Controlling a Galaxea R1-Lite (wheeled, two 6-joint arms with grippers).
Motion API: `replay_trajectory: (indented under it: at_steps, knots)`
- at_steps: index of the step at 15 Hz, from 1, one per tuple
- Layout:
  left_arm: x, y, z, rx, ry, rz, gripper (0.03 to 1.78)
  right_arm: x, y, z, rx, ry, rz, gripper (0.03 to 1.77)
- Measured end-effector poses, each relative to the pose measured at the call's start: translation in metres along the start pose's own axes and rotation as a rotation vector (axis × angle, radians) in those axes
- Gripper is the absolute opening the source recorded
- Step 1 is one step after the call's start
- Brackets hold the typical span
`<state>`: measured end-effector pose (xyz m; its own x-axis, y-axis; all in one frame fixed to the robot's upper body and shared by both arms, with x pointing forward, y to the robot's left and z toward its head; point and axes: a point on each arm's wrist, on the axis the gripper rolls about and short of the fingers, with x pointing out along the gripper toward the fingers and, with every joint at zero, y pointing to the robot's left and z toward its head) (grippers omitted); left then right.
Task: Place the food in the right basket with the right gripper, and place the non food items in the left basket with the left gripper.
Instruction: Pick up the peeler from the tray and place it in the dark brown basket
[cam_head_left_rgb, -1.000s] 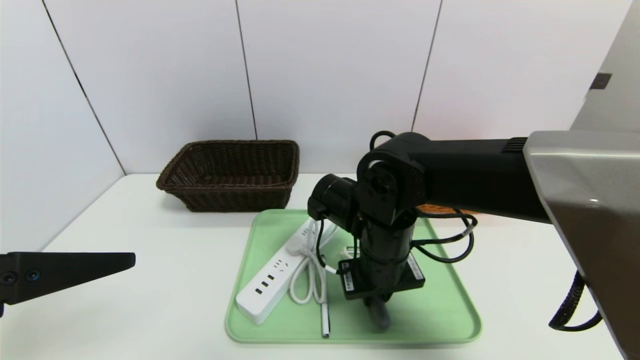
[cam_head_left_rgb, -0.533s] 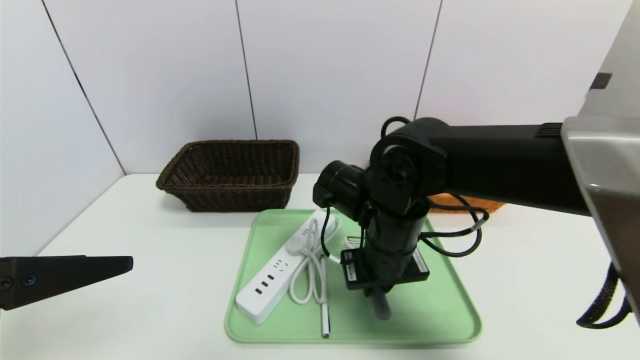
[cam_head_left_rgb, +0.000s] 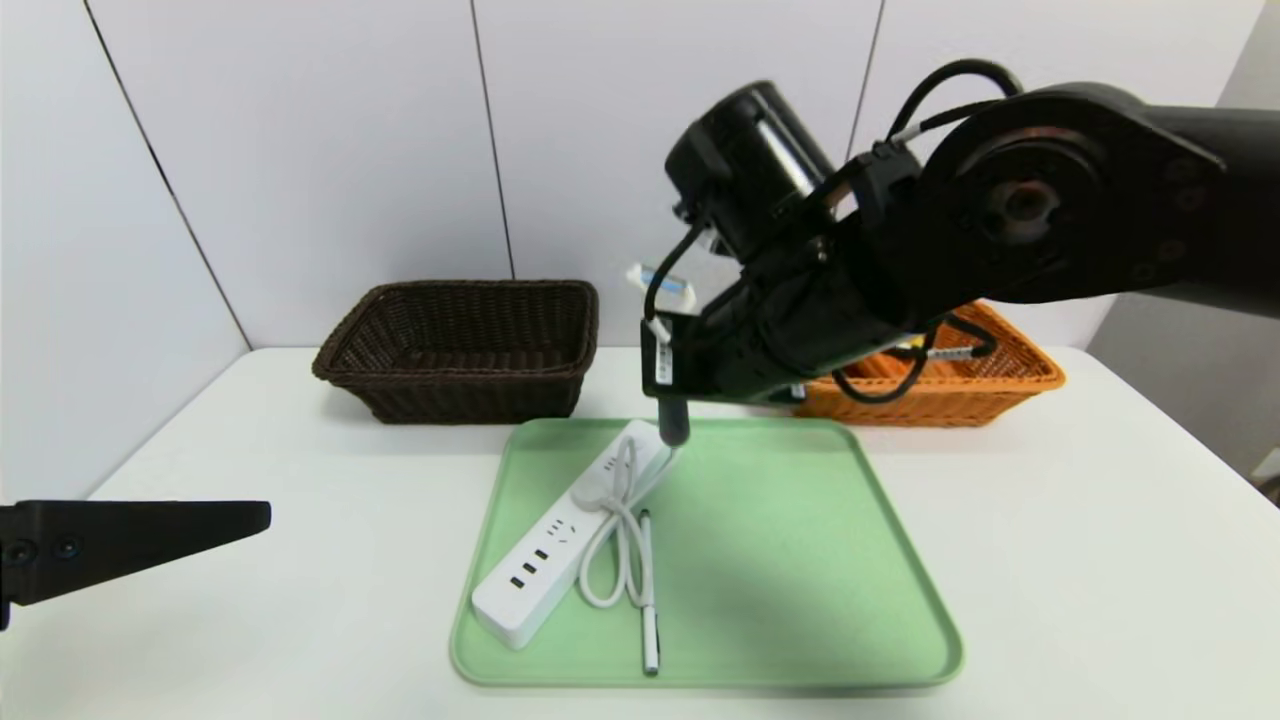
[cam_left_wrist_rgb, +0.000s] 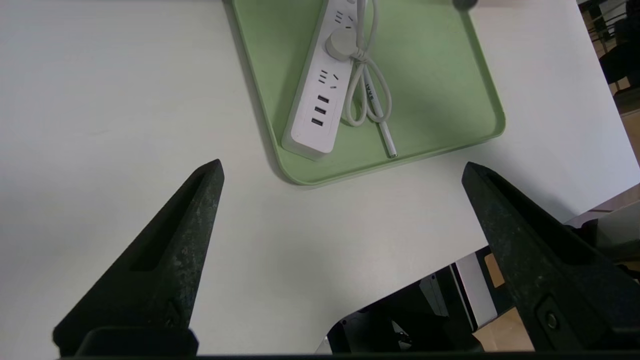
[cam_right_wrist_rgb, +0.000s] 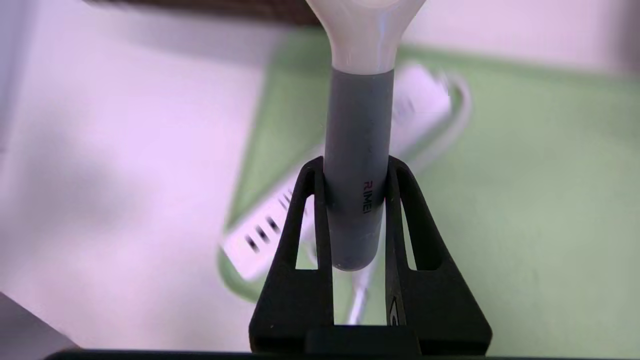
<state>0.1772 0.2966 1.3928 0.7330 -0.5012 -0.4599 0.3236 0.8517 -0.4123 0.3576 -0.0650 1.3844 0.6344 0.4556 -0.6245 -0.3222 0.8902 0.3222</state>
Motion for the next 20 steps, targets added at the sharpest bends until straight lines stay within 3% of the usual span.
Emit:
replay_trajectory:
  at_steps: [3, 5, 8, 15, 20]
  knots:
    - [0.002, -0.001, 0.003, 0.001, -0.011, 0.0, 1.69, -0.002, 0.015, 0.029, -0.06, -0.281, 0.149, 0.3]
    - [0.003, -0.002, 0.007, 0.001, -0.038, -0.008, 1.69, 0.014, 0.019, 0.039, -0.123, -0.412, 0.194, 0.3]
    - [0.004, -0.002, 0.008, 0.005, -0.049, -0.005, 1.69, 0.052, 0.022, 0.047, -0.154, -0.562, 0.258, 0.3]
    - [0.002, 0.003, -0.006, -0.005, -0.015, 0.019, 1.69, 0.163, -0.004, 0.026, -0.159, -0.664, 0.347, 0.3]
    - [-0.002, 0.005, -0.01, -0.008, -0.006, 0.053, 1.69, 0.204, -0.016, 0.004, -0.162, -0.613, 0.323, 0.3]
